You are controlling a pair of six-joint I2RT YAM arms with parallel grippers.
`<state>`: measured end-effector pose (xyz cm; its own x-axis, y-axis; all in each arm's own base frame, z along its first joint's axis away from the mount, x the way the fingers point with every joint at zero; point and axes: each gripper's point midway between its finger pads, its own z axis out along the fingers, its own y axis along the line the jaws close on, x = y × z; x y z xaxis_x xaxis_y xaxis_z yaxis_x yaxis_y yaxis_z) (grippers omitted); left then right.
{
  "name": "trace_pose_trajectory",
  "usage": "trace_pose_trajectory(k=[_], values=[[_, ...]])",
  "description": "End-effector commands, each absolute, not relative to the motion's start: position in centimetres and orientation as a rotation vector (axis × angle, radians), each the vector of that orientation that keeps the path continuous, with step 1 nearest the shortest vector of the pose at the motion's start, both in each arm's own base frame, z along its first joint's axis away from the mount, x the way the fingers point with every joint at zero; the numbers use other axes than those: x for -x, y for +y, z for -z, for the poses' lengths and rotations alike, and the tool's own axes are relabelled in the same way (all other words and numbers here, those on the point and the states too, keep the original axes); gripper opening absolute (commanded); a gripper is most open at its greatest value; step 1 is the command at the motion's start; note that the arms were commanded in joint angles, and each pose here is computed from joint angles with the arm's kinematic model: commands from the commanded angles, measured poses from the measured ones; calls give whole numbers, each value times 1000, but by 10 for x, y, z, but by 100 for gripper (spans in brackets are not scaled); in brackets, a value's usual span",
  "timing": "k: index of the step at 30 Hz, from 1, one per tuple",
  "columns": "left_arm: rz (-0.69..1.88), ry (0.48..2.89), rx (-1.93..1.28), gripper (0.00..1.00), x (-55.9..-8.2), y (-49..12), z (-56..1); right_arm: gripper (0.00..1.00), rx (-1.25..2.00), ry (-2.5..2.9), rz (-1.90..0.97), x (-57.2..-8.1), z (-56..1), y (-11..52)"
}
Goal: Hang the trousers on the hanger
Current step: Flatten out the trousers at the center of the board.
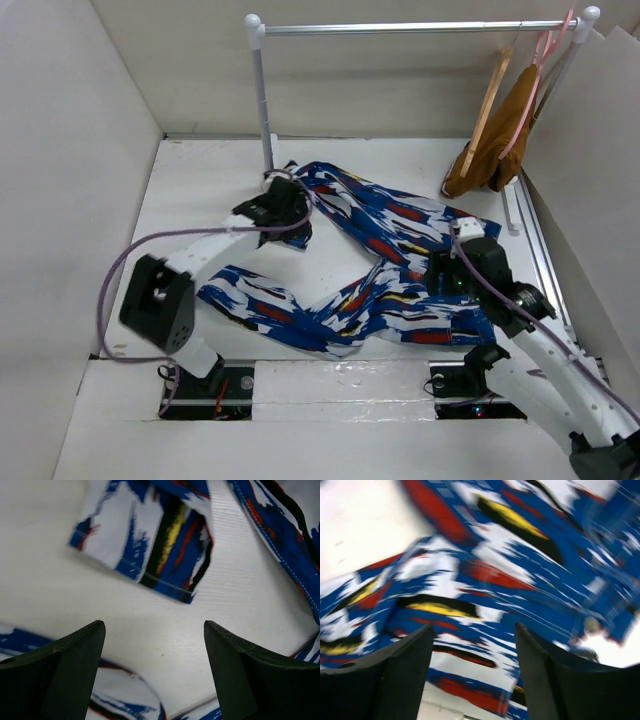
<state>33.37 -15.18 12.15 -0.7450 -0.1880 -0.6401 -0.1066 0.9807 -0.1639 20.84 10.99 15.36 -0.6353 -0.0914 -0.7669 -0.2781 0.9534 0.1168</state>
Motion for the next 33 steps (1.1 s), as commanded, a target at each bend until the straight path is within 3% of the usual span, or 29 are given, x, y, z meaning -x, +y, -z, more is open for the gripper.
trace_pose_trajectory(k=[1, 5, 14, 19, 22, 25, 27, 28, 29, 30, 31, 32, 33], values=[[124, 2402, 39, 76, -362, -202, -120, 72, 6, 2366, -174, -195, -128, 63], [25, 2461, 4, 74, -388, -216, -85, 79, -191, 2398, -102, -192, -106, 29], [-30, 2518, 5, 70, -397, -222, -44, 88, -568, 2446, 25, -210, -61, -29], [-28, 2481, 14, 69, -392, -214, -51, 96, -674, 2460, 57, -229, -44, -61], [-52, 2481, 1, 69, -390, -210, -50, 94, -683, 2509, -29, -240, -28, -59], [-78, 2499, 13, 67, -392, -205, -44, 82, -707, 2524, -123, -246, -18, -53], [-88, 2509, 48, 60, -394, -195, -39, 38, -710, 2518, -137, -246, -18, -51], [-86, 2508, 54, 57, -394, -195, -40, 10, -726, 2500, -120, -245, -22, -55], [-82, 2504, 70, 54, -393, -190, -43, 4, -748, 2480, -69, -243, -27, -64], [-66, 2479, 72, 44, -393, -189, -53, 0, -756, 2411, 17, -243, -49, -81], [-66, 2477, 75, 33, -391, -187, -57, 0, -764, 2354, 72, -246, -70, -97], [-68, 2479, 74, 33, -390, -187, -56, 0, -764, 2353, 73, -246, -70, -97], [-59, 2467, 82, 25, -390, -186, -63, 0, -798, 2358, 157, -237, -76, -111]])
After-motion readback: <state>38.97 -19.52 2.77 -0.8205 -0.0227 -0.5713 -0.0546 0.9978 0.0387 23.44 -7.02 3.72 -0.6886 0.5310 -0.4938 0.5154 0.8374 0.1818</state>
